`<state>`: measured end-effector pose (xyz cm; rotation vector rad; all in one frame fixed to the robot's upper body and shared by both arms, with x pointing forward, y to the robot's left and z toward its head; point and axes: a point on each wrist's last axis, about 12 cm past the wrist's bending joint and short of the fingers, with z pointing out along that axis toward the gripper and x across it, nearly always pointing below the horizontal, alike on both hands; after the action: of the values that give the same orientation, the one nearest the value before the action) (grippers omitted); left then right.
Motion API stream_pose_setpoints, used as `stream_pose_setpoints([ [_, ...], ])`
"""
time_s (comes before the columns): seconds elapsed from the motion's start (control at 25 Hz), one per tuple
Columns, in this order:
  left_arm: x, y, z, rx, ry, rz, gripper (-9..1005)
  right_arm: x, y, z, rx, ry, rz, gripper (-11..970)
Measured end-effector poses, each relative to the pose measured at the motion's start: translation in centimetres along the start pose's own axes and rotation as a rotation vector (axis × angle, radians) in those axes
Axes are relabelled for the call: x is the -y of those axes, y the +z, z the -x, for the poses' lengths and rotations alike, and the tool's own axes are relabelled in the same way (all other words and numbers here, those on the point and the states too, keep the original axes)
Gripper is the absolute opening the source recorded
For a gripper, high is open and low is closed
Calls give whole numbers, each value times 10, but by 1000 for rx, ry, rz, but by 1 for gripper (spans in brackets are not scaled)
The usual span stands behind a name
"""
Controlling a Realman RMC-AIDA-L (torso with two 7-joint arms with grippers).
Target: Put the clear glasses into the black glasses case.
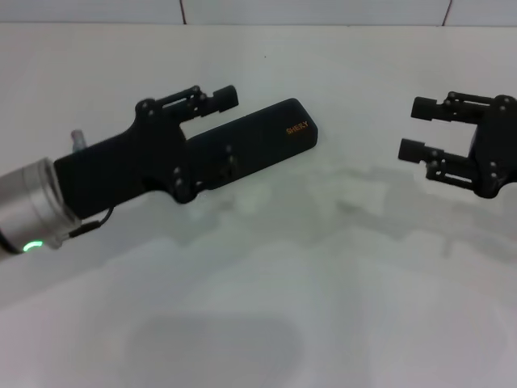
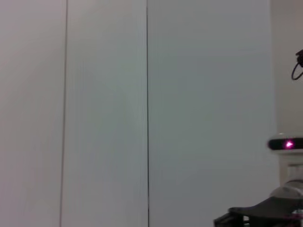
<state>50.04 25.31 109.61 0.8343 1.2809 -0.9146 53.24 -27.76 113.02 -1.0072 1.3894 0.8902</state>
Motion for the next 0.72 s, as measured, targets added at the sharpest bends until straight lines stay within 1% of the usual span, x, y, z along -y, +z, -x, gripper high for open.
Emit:
stream_pose_setpoints([
  [0.2, 8, -11, -4, -3, -19, -8, 546, -1, 6, -2, 12, -22, 14, 586],
  [0.32, 13, -16, -8, -15, -27, -8, 611, -1, 12, -3, 9, -20, 27, 686],
  [0.4, 15, -18, -11, -41, -34, -21, 654, -1, 15, -5, 2, -13, 40, 753],
  [0.44, 17, -20, -13, -63, -37, -35, 676, -2, 21, -7, -11, -4, 64, 786],
  [0.48, 18, -21, -15, -82, -39, -48, 745, -3, 24, -9, -29, -3, 85, 804],
  [0.56, 20, -25, -18, -130, -44, -81, 884, -3, 26, -10, -43, -6, 94, 839],
  [0.64, 20, -29, -18, -155, -62, -91, 884, -4, 29, -13, -71, -15, 105, 874],
  [0.72, 19, -33, -19, -171, -82, -92, 884, -5, 34, -14, -88, -19, 119, 874],
])
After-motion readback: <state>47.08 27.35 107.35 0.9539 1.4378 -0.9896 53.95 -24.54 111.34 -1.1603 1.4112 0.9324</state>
